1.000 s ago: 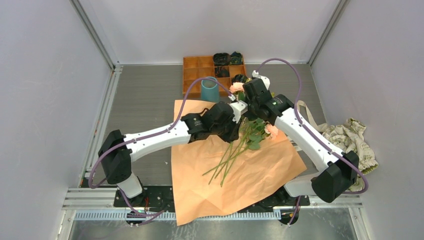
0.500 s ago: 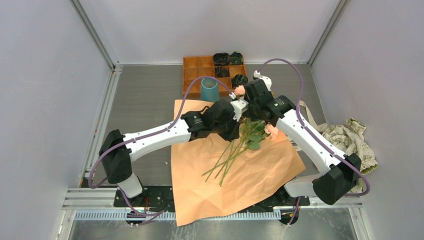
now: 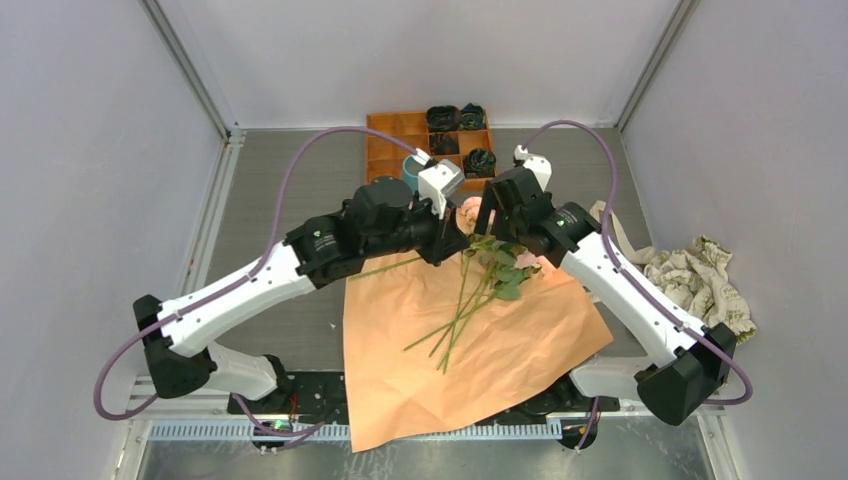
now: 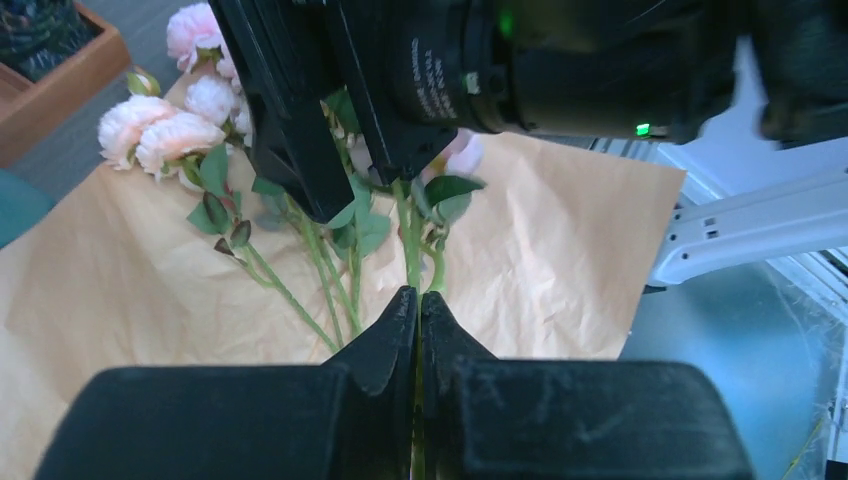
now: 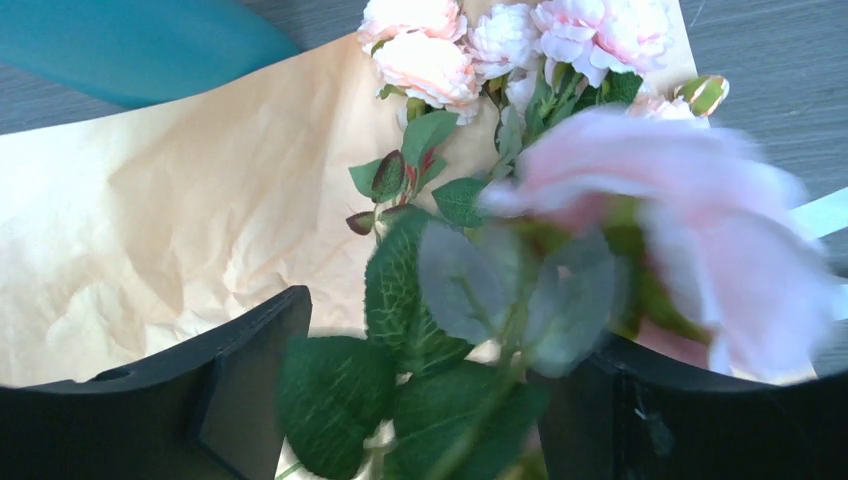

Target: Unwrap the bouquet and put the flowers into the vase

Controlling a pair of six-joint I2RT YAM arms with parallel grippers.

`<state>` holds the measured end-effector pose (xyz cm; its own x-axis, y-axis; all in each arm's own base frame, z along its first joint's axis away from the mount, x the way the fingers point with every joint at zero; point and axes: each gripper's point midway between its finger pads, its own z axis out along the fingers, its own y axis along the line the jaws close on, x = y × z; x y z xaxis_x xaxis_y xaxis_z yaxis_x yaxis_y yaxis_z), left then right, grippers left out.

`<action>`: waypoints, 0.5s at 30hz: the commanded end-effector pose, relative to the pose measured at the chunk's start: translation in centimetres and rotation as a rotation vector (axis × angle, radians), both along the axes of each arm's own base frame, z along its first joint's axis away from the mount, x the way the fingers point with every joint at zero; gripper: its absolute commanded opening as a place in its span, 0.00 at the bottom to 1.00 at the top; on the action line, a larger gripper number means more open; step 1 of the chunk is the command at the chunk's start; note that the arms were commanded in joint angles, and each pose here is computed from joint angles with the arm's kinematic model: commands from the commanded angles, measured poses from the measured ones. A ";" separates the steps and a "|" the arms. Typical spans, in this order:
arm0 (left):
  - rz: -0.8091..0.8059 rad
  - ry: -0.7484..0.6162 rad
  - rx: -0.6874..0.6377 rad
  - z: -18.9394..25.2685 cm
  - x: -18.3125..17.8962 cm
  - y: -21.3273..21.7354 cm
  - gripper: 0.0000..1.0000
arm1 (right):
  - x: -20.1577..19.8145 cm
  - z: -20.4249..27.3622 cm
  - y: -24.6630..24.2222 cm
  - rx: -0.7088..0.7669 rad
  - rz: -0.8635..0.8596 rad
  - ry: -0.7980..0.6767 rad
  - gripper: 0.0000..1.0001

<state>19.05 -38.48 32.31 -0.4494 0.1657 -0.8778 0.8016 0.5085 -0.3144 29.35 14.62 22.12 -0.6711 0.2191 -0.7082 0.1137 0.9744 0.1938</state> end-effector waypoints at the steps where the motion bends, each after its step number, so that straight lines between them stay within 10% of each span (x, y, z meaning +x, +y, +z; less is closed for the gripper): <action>1: -0.029 -0.100 -0.157 6.3 -0.9 0.7 0.00 | -0.1 -0.2 -1.2 -0.001 -0.062 -0.037 0.81; 15: -0.202 -0.157 -0.289 10.2 -5.0 2.1 0.00 | 1.2 -5.8 -0.1 -0.047 -0.085 0.068 0.82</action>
<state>16.50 -36.81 34.83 -0.4148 0.1223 -0.9017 0.8464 0.4157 -0.3330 29.12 14.09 16.40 -0.7243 0.2206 -0.6532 0.1825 0.9750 0.1269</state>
